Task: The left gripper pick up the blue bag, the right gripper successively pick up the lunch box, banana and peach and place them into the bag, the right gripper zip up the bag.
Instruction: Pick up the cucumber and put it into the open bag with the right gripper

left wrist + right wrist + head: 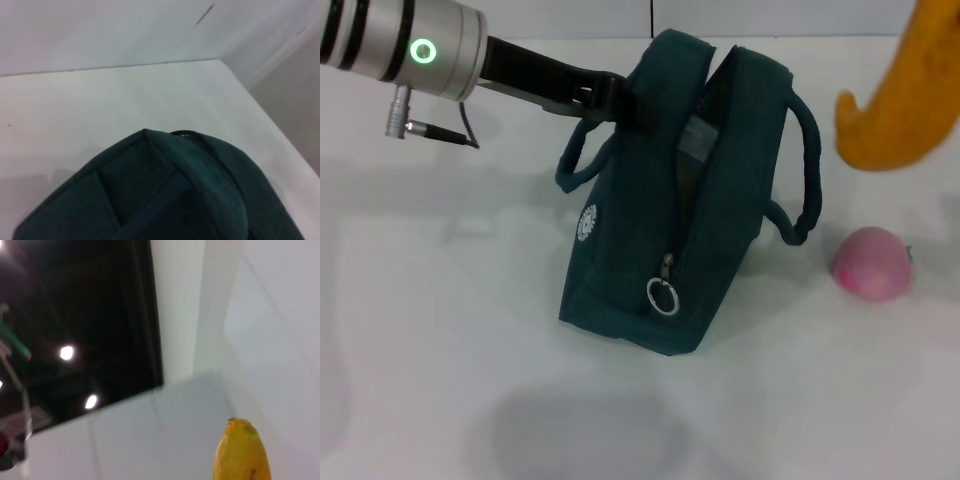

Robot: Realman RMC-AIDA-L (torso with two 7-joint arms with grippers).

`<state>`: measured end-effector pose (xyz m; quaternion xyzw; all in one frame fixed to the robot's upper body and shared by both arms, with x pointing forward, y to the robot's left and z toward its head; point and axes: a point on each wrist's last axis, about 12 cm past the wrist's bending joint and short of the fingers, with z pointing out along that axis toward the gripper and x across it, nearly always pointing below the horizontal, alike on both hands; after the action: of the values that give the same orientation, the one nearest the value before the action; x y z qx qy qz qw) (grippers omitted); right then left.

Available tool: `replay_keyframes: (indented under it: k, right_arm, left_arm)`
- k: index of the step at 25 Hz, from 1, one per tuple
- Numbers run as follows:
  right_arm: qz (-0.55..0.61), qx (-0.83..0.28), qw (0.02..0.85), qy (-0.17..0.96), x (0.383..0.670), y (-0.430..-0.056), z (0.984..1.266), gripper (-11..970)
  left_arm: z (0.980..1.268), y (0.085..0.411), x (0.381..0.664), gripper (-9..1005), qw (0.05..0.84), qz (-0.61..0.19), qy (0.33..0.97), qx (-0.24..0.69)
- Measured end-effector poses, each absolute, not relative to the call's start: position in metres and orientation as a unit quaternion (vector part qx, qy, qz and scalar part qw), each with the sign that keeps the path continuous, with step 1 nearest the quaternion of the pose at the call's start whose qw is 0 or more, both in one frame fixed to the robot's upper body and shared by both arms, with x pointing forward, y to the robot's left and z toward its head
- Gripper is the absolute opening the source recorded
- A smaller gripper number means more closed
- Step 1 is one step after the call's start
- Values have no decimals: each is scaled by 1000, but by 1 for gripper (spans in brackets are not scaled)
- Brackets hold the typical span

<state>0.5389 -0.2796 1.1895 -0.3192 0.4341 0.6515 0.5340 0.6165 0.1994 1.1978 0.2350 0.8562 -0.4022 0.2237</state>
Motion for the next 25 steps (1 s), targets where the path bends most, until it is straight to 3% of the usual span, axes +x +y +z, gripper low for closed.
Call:
replay_keyframes:
  k: [4,10,25]
  right_arm:
    - [637,-284,596,399,530,-253,1160,429]
    - [617,-296,604,409,529,-230,1142,429]
    - [566,-313,601,470,541,-207,1122,430]
  left_arm:
    - [1196,197,615,55,216,-411,855,233]
    - [1197,193,614,55,215,-419,849,238]
    - [1194,192,614,54,208,-421,851,237]
